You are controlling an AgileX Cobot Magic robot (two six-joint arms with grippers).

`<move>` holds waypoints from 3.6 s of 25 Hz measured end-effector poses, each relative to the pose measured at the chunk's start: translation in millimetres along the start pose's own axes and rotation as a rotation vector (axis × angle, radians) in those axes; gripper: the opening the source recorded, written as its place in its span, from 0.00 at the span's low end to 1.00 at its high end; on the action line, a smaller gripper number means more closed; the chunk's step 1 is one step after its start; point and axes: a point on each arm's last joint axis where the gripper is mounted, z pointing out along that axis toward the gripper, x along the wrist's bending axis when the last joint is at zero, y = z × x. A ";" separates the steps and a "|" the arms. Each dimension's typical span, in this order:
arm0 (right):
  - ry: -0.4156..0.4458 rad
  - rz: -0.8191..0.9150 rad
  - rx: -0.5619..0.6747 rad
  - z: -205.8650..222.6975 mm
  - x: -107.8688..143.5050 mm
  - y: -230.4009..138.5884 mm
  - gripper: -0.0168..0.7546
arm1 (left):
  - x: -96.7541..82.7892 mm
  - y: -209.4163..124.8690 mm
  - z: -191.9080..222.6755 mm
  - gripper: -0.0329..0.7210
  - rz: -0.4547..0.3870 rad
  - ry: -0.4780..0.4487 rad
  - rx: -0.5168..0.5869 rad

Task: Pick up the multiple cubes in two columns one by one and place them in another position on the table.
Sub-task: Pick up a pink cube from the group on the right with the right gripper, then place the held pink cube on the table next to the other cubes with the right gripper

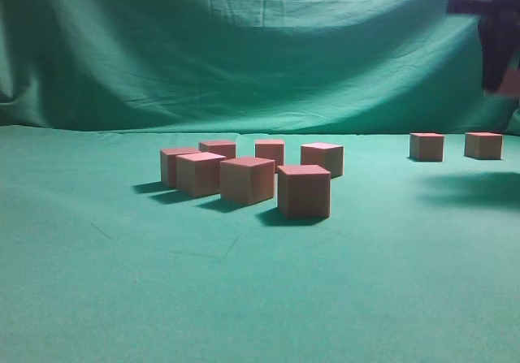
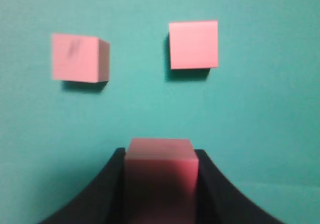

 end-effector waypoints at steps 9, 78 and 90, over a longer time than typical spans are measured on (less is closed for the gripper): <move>0.054 -0.029 -0.037 -89.9 47.6 -39.6 0.35 | 0.0 0.0 0.0 0.04 0.000 0.000 0.000; 0.043 -0.772 0.056 47.0 241.1 -196.1 0.41 | 0.0 0.0 0.0 0.04 0.000 0.000 0.000; -0.017 -0.719 0.161 34.3 240.6 -192.8 0.84 | 0.0 0.0 0.0 0.04 0.000 0.000 0.000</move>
